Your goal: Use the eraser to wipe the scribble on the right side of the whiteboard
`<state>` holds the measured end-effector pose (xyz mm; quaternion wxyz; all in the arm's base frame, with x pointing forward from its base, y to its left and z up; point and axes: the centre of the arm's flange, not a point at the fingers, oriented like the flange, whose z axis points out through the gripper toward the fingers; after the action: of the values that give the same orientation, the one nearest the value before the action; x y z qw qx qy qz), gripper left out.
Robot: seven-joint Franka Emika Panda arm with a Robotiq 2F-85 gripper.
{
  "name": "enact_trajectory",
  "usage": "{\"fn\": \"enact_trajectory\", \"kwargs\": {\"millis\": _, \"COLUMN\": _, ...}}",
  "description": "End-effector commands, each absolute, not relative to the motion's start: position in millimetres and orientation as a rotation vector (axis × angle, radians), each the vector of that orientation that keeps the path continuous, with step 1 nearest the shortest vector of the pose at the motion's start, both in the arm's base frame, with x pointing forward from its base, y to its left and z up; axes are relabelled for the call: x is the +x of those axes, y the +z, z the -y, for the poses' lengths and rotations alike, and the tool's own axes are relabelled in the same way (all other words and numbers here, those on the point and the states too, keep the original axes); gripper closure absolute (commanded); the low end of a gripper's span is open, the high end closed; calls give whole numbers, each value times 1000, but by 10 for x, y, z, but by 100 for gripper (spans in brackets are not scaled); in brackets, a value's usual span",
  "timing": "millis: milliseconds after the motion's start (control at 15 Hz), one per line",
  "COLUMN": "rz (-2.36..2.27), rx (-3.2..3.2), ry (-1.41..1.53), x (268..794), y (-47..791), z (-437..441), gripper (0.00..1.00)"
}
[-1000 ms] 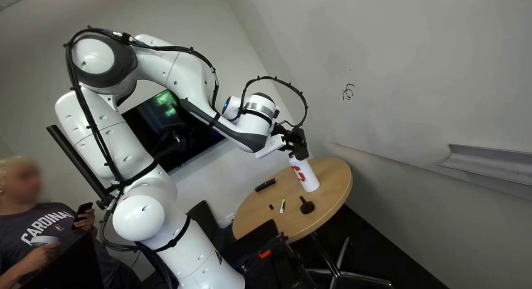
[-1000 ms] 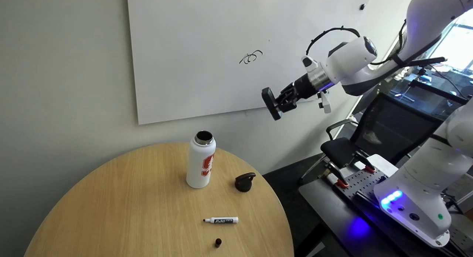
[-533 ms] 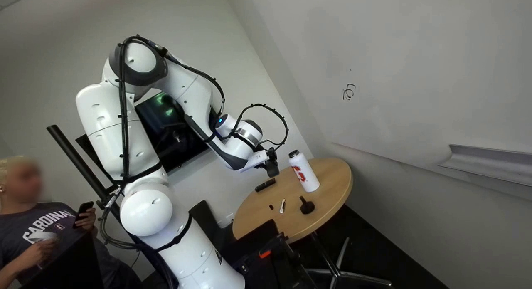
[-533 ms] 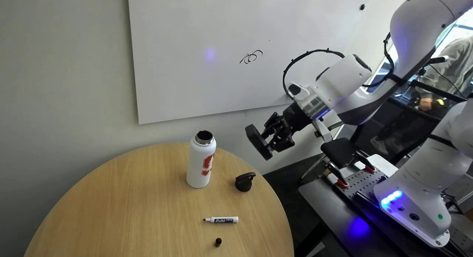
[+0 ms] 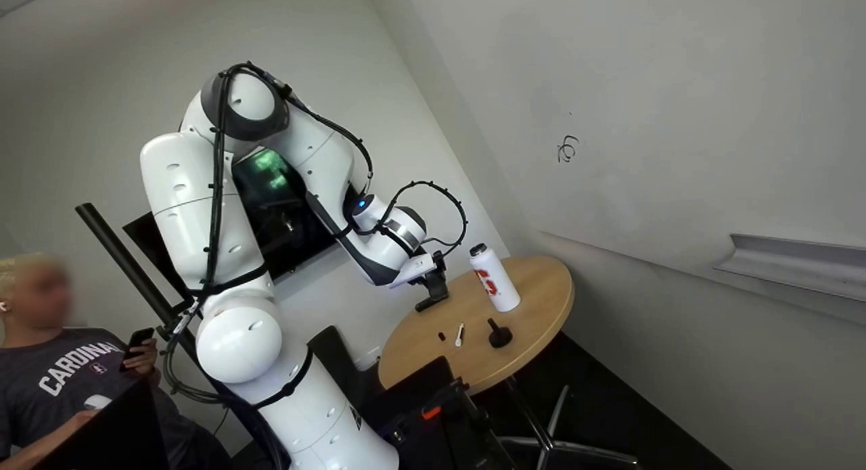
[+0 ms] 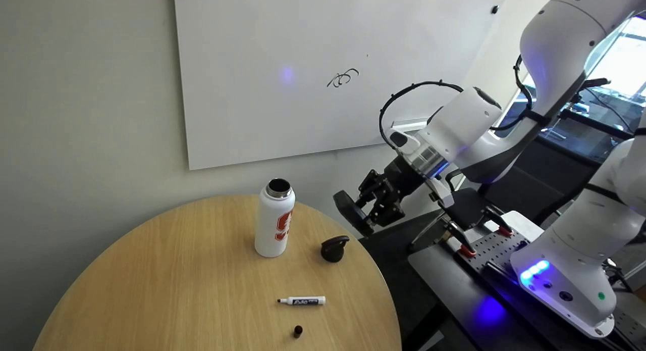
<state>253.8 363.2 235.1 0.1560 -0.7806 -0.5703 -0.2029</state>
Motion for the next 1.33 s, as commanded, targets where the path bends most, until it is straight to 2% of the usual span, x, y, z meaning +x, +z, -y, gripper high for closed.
{"fn": "enact_trajectory", "kwargs": {"millis": 0, "rz": 1728, "rx": -2184, "ry": -392, "x": 2295, "y": 2104, "z": -4082, "gripper": 72}}
{"fn": "enact_trajectory", "kwargs": {"millis": 400, "rz": 1846, "rx": -2191, "ry": -74, "x": 1677, "y": 1373, "z": -4724, "gripper": 72}}
{"fn": "enact_trajectory", "kwargs": {"millis": 800, "rz": 1930, "rx": -2215, "ry": 13, "x": 1788, "y": 1111, "z": -5086, "gripper": 72}}
{"fn": "enact_trajectory", "kwargs": {"millis": 1267, "rz": 1941, "rx": -2237, "ry": 132, "x": 1792, "y": 947, "z": -4989, "gripper": 72}}
